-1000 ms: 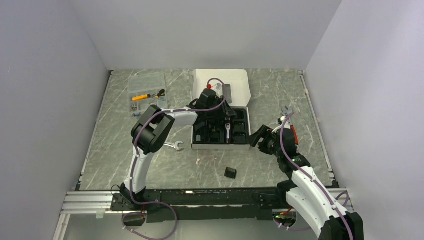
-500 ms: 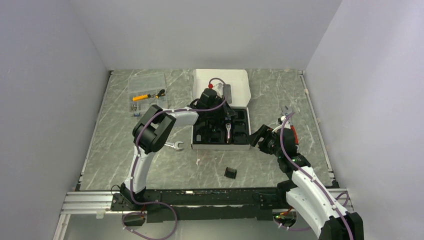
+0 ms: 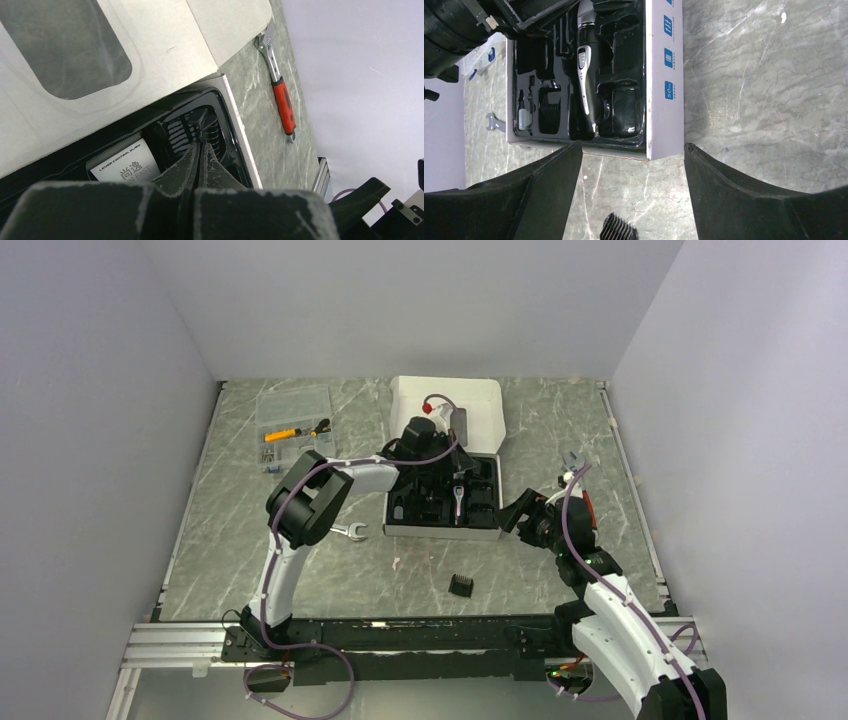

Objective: Sort the hair-cutting tools
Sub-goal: Place the haircut tool in the storage box.

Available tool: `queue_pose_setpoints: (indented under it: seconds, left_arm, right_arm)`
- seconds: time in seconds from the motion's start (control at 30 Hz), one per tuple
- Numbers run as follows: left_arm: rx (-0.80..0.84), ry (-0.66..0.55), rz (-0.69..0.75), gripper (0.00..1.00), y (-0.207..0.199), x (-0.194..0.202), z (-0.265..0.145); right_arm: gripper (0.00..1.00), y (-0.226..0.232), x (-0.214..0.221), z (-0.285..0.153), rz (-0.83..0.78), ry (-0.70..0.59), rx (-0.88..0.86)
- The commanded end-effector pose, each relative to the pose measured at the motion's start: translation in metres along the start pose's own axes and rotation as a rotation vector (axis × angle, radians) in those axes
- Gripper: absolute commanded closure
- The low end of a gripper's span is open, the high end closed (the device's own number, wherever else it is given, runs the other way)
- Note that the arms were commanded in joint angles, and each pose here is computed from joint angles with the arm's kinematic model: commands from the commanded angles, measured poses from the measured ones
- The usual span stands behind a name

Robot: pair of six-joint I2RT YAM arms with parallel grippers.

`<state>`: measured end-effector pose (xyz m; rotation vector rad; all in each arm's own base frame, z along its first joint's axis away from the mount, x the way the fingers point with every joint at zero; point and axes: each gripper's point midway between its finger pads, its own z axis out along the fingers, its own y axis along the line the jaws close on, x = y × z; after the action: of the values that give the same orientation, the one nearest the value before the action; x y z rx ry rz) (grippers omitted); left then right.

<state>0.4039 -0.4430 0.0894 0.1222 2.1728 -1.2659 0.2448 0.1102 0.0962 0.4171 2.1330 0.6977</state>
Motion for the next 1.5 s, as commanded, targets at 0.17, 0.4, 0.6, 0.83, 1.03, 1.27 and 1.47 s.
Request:
queue_pose_setpoints:
  seconds: [0.17,0.4,0.6,0.83,1.03,1.27,1.47]
  left_arm:
    - [0.052,-0.076,0.078,1.0,-0.022,-0.017,-0.02]
    - [0.034,-0.084,-0.009,1.0,-0.007,-0.021,-0.027]
    - [0.07,-0.064,-0.073,1.0,-0.009,-0.016,-0.021]
    - [0.068,-0.039,-0.103,1.0,-0.004,-0.006,-0.01]
    - [0.046,-0.019,-0.112,1.0,0.006,0.002,-0.001]
    - [0.024,-0.002,-0.071,1.0,0.009,0.006,0.007]
    - [-0.035,0.006,-0.035,0.77,0.016,0.011,0.005]
  right_arm:
    - [0.23,0.005,-0.008,-0.004,-0.025,-0.035,-0.023]
    - [0.23,0.005,-0.01,-0.005,-0.03,-0.041,-0.023]
    - [0.23,0.005,-0.01,-0.005,-0.029,-0.039,-0.022]
    - [0.23,0.005,-0.011,-0.005,-0.03,-0.04,-0.021]
    - [0.23,0.005,-0.011,-0.003,-0.031,-0.036,-0.02]
    - [0.23,0.004,-0.01,-0.003,-0.032,-0.034,-0.017]
    - [0.23,0.002,-0.009,-0.003,-0.029,-0.034,-0.014]
